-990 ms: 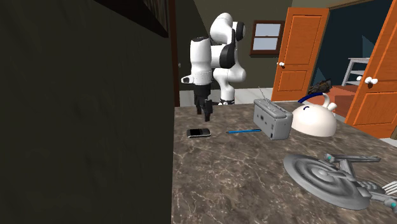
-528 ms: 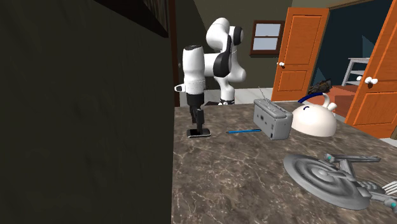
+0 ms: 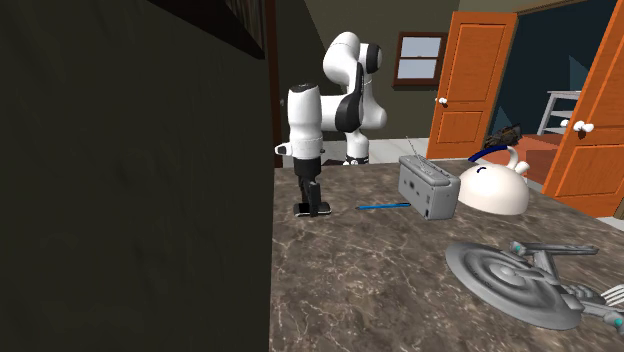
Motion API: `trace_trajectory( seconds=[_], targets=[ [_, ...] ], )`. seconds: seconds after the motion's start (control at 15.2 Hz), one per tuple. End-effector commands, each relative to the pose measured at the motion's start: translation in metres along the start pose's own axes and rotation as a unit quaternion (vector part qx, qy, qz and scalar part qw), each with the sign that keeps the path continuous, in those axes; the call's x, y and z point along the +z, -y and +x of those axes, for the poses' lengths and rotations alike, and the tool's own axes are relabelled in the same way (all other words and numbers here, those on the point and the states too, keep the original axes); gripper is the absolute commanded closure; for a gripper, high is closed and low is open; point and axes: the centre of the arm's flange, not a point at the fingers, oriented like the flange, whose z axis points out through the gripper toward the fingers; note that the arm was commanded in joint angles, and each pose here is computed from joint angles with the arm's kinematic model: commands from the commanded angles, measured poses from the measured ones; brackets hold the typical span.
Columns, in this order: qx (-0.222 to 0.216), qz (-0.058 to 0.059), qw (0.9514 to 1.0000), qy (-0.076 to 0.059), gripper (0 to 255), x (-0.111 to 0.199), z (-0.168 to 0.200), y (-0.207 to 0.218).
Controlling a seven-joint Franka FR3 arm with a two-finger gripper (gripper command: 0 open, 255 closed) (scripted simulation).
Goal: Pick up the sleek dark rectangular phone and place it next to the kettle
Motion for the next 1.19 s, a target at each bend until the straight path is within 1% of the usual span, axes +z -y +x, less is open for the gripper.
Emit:
trace_trajectory(
  seconds=[0.0,0.2,0.26,0.86,1.12],
  targets=[
    [0.000,0.000,1.0000,0.000,0,0.000,0.000,0.000],
    [0.000,0.000,1.0000,0.000,0,0.000,0.000,0.000],
    [0.000,0.000,1.0000,0.000,255,0.000,0.000,0.000],
    [0.000,0.000,1.0000,0.000,255,0.000,0.000,0.000],
    [0.000,0.000,1.0000,0.000,255,-0.021,0.000,0.001]
  ],
)
